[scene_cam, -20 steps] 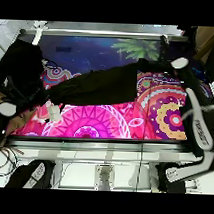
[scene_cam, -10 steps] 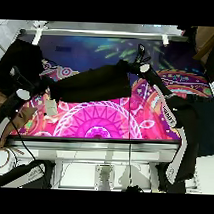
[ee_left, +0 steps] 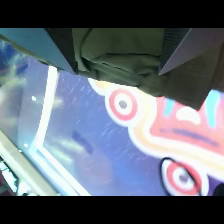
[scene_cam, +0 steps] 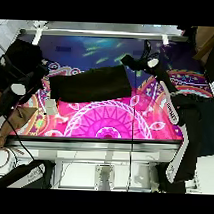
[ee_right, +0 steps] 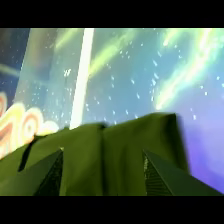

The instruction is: Fold the clothes and pants, and hang the long-sleeved shirts on hangers.

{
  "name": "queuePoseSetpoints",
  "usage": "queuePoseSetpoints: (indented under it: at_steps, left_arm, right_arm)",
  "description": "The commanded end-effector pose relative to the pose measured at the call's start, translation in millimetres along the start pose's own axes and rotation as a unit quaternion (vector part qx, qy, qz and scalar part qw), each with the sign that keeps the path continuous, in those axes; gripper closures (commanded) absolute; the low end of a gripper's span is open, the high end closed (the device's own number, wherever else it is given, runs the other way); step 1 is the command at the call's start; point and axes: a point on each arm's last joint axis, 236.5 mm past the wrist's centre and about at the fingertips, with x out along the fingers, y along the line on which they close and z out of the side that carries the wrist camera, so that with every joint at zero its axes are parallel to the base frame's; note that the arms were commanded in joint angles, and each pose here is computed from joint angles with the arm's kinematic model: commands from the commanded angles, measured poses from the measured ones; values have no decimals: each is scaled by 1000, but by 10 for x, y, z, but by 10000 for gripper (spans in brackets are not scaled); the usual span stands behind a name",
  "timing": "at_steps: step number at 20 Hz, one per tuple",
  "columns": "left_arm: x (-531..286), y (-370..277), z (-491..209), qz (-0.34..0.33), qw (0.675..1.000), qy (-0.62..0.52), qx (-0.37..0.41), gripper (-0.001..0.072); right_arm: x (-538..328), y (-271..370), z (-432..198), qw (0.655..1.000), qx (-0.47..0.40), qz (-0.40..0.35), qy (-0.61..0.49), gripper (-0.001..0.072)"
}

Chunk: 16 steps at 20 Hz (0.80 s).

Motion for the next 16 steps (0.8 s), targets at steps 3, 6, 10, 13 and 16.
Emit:
queuePoseSetpoints:
  at_steps: [3,6,10,13,16]
  left_arm:
    - [-366,-520,-146,-63,969,26,237,119]
    - [-456,-723,-458,-97,954,71,273,119]
    - [-472,-867,-603,-115,949,82,282,119]
    - [-475,-877,-613,-117,949,83,283,119]
    - [-475,-877,-613,-117,949,83,283,119]
  right_arm:
    - [-602,-466,-442,984,54,7,172,185]
    - [-641,-628,-653,974,72,8,214,136]
    - [-438,-771,-914,967,87,7,241,137]
    - [-293,-837,-1117,961,96,9,260,137]
    - [-157,-758,-1306,957,84,18,278,137]
